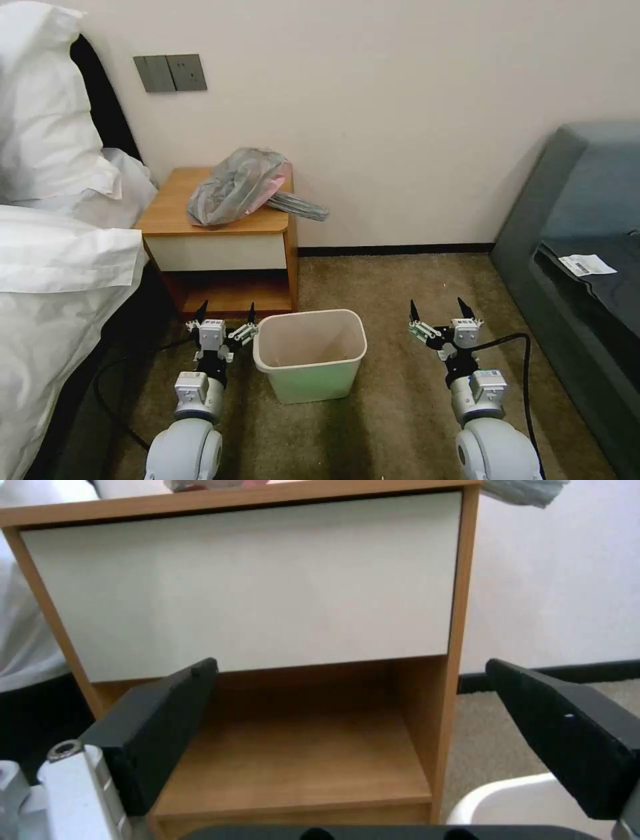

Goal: Pick up the garbage bag from the table and place it over the trash can.

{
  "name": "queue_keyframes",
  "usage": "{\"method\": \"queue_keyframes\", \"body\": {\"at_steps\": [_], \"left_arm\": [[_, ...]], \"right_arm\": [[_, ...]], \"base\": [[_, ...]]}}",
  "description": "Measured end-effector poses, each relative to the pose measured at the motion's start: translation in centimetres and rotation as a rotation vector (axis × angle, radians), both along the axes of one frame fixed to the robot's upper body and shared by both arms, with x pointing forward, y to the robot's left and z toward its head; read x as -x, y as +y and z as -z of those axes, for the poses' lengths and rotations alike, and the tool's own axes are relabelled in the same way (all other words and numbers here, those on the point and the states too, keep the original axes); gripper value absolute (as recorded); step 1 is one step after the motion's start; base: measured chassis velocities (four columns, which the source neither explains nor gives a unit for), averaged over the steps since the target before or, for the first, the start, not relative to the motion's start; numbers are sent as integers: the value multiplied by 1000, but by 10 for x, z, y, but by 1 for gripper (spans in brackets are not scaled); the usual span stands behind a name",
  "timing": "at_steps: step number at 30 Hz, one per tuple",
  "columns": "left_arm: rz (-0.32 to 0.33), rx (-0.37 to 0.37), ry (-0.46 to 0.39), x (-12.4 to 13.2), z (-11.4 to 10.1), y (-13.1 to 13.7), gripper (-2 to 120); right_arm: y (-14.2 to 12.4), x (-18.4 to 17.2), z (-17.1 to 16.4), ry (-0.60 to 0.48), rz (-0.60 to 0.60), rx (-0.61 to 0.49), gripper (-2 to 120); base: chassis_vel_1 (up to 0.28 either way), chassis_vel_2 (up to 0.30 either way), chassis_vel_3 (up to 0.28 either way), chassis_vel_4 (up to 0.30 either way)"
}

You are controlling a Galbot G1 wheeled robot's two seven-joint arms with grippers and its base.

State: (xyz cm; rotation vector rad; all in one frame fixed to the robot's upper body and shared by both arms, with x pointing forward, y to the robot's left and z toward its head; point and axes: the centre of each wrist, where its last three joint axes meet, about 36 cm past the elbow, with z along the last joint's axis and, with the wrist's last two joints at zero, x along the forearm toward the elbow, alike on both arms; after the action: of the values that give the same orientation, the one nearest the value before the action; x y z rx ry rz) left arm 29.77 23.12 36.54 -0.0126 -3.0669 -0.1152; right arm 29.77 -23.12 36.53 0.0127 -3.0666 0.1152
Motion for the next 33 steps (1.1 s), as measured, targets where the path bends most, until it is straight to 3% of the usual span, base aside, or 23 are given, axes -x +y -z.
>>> {"method": "queue_keyframes", "body": {"at_steps": [7, 10, 12, 14, 19, 20, 21, 22, 24, 30, 33], "left_arm": [[-3, -3, -20, 0, 0, 7, 100], [-24, -17, -80, -1, -2, 30, 100], [-61, -40, -209, -5, -12, 72, 100], [-78, -51, -272, -8, -19, 92, 100], [-83, -26, -291, -8, -22, 96, 100], [-81, 29, -292, -6, -28, 92, 100], [-81, 29, -292, -6, -28, 92, 100], [-79, 84, -286, -4, -33, 88, 100], [-48, 120, -274, -1, -31, 80, 100], [-44, 107, -268, 1, -25, 78, 100], [-48, 93, -266, 3, -22, 77, 100]], "right_arm": [[0, 2, 1, -12, 2, 3, 100], [-2, 7, 4, -46, 12, 17, 100], [-4, 18, 8, -112, 30, 43, 100], [-6, 26, 11, -153, 40, 61, 100], [-7, 31, 12, -196, 49, 79, 100], [-6, 31, 7, -250, 55, 93, 100], [-6, 31, 7, -250, 55, 93, 100], [-6, 31, 1, -319, 62, 112, 100], [-5, 31, -7, -410, 71, 133, 100], [-5, 30, -9, -433, 70, 140, 100], [-7, 11, -13, -484, 26, 157, 100]], "base": [[0, 0, 0, 0], [0, 0, 0, 0], [0, 0, 0, 0], [0, 0, 0, 0], [0, 0, 0, 0], [0, 0, 0, 0], [0, 0, 0, 0], [0, 0, 0, 0], [0, 0, 0, 0], [0, 0, 0, 0], [0, 0, 0, 0]]}}
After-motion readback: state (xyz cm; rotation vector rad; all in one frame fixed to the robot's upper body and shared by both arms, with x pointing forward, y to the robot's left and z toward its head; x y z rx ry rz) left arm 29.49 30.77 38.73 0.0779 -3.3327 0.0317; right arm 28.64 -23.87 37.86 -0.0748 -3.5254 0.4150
